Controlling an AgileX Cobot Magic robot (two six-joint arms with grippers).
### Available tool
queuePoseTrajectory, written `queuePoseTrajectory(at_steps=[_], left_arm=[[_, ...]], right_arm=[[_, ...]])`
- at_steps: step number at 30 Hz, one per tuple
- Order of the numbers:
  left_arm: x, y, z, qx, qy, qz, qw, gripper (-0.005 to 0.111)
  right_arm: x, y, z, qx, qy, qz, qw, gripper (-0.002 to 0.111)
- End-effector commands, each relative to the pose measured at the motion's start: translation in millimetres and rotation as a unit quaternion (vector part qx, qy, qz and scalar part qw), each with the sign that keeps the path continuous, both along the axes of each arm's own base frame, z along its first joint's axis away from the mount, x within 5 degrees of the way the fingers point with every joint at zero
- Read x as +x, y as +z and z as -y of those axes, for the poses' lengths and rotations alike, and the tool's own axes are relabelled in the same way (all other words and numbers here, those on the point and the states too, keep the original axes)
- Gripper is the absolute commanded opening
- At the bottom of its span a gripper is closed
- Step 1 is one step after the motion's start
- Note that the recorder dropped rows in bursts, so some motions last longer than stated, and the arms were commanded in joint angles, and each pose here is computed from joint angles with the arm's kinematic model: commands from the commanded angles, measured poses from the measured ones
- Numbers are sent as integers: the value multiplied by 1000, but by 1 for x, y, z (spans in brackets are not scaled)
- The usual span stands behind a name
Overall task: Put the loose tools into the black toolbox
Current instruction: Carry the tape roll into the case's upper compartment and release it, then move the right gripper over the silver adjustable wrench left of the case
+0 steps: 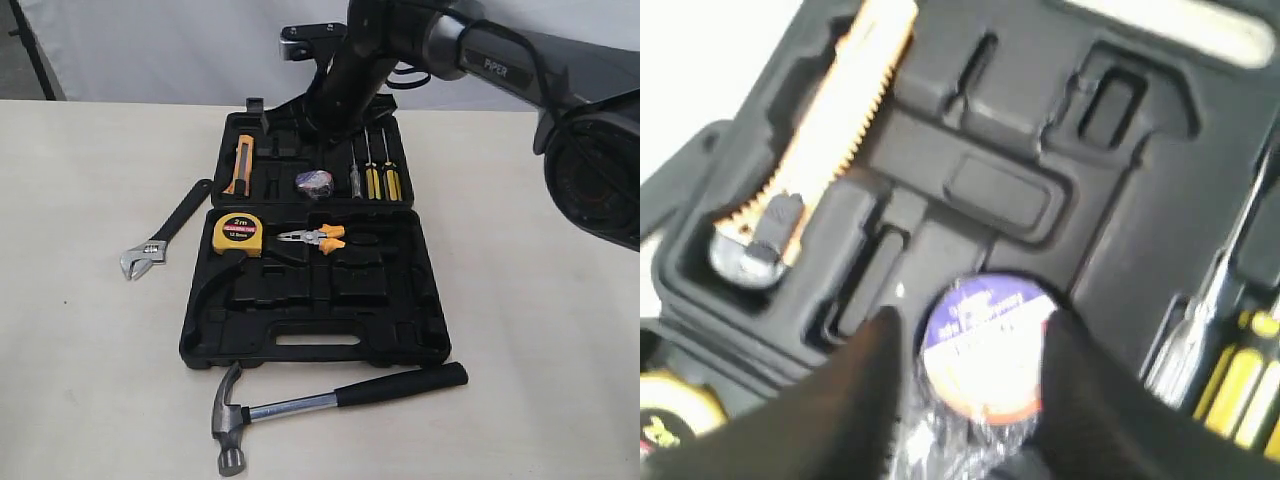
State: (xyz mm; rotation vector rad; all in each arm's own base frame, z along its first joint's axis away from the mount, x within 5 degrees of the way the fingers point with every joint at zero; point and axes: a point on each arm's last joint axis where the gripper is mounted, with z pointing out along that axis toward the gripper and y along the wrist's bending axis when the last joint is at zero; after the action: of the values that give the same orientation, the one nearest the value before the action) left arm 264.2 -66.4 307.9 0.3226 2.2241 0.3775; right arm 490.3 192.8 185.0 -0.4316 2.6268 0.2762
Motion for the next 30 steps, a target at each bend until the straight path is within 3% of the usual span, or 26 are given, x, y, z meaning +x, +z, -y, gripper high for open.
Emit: queuePoseTrajectory(at_steps=[1, 6, 13, 15, 18, 20, 21, 23, 27, 30], left_arm=[[-2, -1, 0, -14, 1, 2, 1000, 1], [-2, -1, 0, -14, 1, 2, 1000, 1], [-2, -1, 0, -14, 1, 2, 1000, 1], [-2, -1, 0, -14, 1, 2, 1000, 1], [-2, -1, 0, -14, 1, 2, 1000, 1], [-2, -1, 0, -14, 1, 2, 1000, 1], [-2, -1, 0, -14, 1, 2, 1000, 1], [-2, -1, 0, -14, 1, 2, 1000, 1], [-2, -1, 0, -14, 1, 2, 1000, 1], [-2, -1, 0, -14, 1, 2, 1000, 1]], right_arm=[[-1, -34, 3, -21, 2, -54, 998, 32], [0, -50, 3, -25, 0, -66, 998, 48], [1, 5, 0, -5, 4, -16, 1000, 55], [-7, 25, -20, 9, 32, 7, 999, 55], [-21, 27, -62, 14, 79, 28, 996, 54], [-33, 16, -99, 19, 115, 44, 992, 41], [-44, 3, -124, 10, 162, 56, 985, 18], [-57, -14, -151, -4, 213, 61, 975, 1], [-61, -31, -182, 7, 238, 88, 967, 0], [-56, -46, -186, 4, 238, 86, 967, 0]])
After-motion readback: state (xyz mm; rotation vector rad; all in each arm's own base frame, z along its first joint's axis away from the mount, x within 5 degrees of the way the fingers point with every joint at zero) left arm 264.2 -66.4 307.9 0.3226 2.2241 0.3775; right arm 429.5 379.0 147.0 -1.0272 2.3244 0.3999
